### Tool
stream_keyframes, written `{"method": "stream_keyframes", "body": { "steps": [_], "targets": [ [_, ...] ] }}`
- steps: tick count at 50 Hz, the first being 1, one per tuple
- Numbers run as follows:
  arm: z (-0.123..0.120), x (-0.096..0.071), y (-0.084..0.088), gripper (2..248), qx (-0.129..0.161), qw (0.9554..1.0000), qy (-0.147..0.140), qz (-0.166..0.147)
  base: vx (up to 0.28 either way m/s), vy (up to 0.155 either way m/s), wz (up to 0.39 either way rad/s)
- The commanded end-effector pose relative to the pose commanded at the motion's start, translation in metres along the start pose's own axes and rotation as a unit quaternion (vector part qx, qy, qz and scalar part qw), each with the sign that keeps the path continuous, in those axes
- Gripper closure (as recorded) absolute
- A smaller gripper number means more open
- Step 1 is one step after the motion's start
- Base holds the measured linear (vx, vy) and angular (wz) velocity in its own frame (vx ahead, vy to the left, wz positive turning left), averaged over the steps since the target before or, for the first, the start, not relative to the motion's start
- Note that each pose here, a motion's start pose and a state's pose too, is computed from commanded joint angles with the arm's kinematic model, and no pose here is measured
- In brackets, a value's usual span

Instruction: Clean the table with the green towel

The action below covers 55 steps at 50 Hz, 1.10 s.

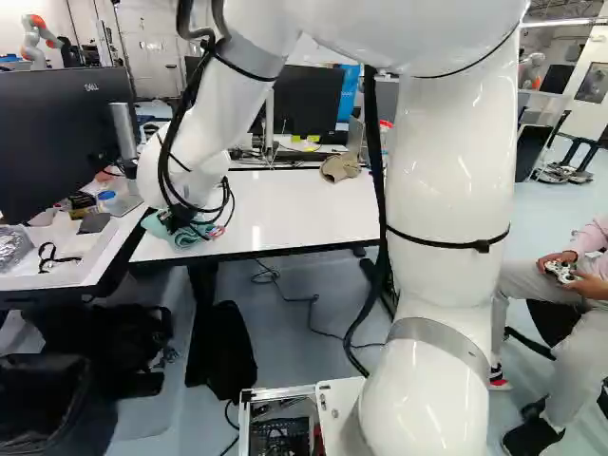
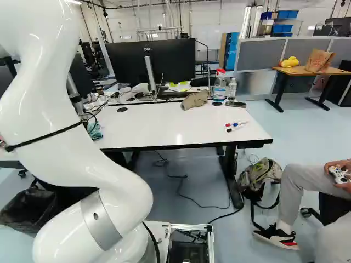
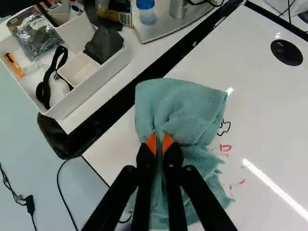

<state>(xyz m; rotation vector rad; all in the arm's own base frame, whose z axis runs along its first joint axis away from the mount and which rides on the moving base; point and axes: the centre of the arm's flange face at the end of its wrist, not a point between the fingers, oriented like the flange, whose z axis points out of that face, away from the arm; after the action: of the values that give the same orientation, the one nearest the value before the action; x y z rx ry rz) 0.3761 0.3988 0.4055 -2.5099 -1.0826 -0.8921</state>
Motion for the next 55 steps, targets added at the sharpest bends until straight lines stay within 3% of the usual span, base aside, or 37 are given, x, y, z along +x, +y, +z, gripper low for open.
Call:
{"method": "stream_keyframes", "body": {
  "steps": [18, 55],
  "targets": [
    [0.015, 0.016, 0.021, 215, -0.012, 0.9998, 0.006, 0.014, 0.0, 0.0, 0.0],
    [0.014, 0.014, 0.09, 215, -0.05, 0.9969, 0.007, 0.06, 0.0, 0.0, 0.0]
  ]
}}
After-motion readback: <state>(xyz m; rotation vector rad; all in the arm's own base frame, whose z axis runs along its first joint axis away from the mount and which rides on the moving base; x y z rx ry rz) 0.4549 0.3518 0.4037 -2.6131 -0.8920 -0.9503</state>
